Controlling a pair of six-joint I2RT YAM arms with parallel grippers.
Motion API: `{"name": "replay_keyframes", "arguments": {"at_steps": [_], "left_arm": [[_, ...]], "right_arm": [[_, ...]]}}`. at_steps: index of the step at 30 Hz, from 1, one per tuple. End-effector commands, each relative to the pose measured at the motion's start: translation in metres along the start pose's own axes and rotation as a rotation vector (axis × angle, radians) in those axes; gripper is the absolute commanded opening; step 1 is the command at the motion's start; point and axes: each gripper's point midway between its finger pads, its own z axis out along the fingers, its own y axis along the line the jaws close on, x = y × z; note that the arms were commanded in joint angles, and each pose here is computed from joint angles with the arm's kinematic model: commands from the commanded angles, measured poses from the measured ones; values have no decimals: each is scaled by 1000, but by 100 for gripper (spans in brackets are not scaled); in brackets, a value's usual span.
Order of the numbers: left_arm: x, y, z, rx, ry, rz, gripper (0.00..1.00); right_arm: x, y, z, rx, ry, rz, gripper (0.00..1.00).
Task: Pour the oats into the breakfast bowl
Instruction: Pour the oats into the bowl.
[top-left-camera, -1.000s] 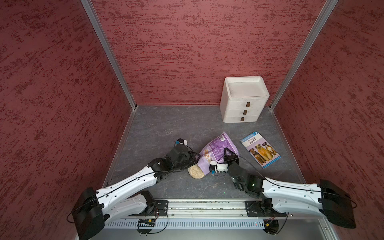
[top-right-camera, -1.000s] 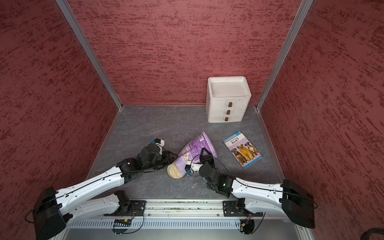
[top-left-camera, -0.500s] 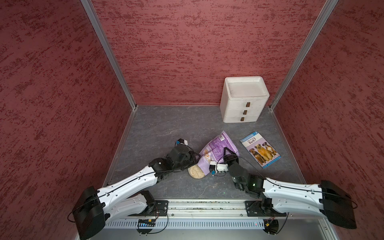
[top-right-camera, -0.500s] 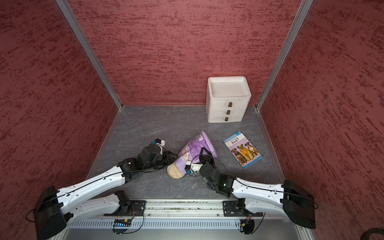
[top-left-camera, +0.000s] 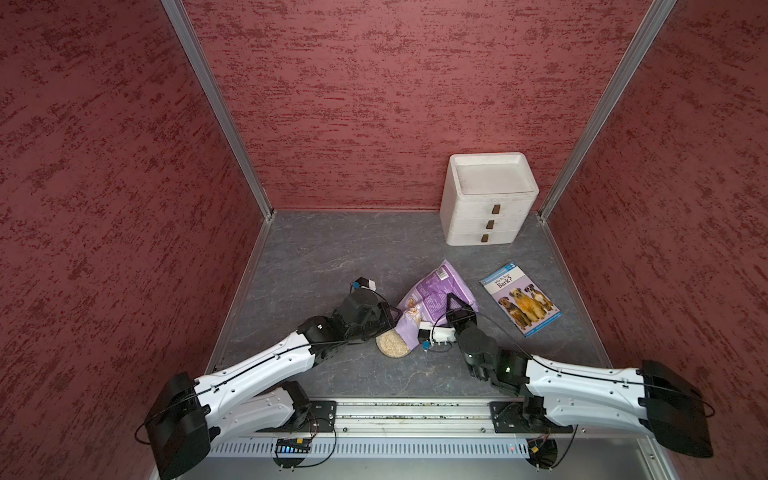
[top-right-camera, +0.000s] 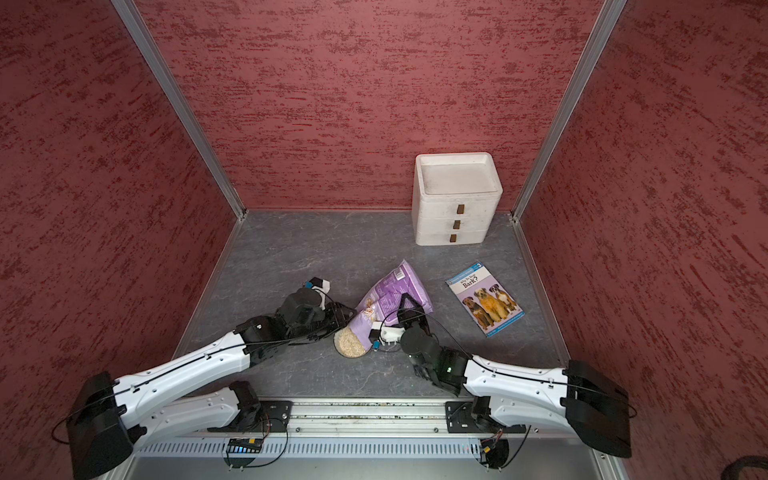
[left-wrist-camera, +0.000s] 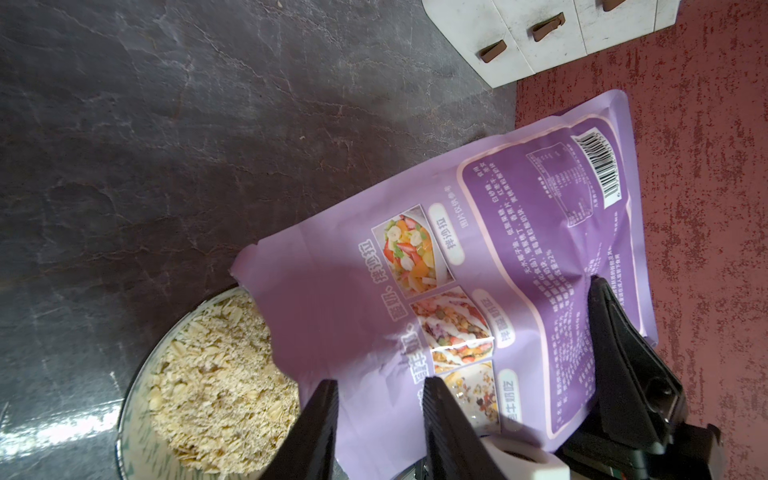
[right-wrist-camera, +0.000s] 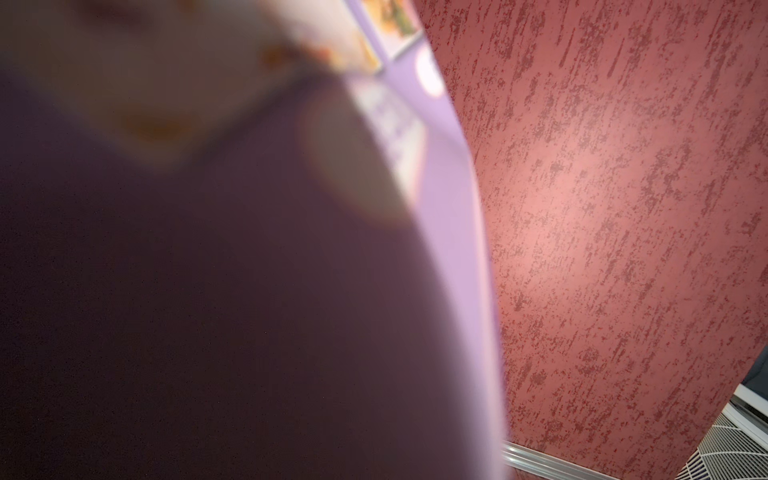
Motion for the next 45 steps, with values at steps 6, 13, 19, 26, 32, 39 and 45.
{"name": "replay_keyframes", "arguments": {"at_steps": [6, 13, 19, 26, 32, 39, 45], "left_arm": [[-1, 0, 0, 1, -8, 2, 37], [-1, 1, 1, -2, -9, 0, 37], [-1, 1, -1, -1, -12, 0, 37], [-1, 1, 0, -3, -11, 3, 38], [-2, 0, -1, -2, -13, 4, 38], [-3, 0, -4, 1, -21, 2, 37], [-3, -1, -5, 5, -26, 2, 37]], "right_arm": [[9, -57, -10, 161, -2, 221, 0], [4, -43, -7, 121, -8, 159, 0], [-1, -40, -8, 120, -23, 161, 0], [0, -50, -13, 158, -27, 188, 0], [-1, -58, -17, 177, -45, 202, 0], [-6, -42, -13, 140, -40, 123, 0], [-3, -41, -12, 141, -26, 109, 0]]}}
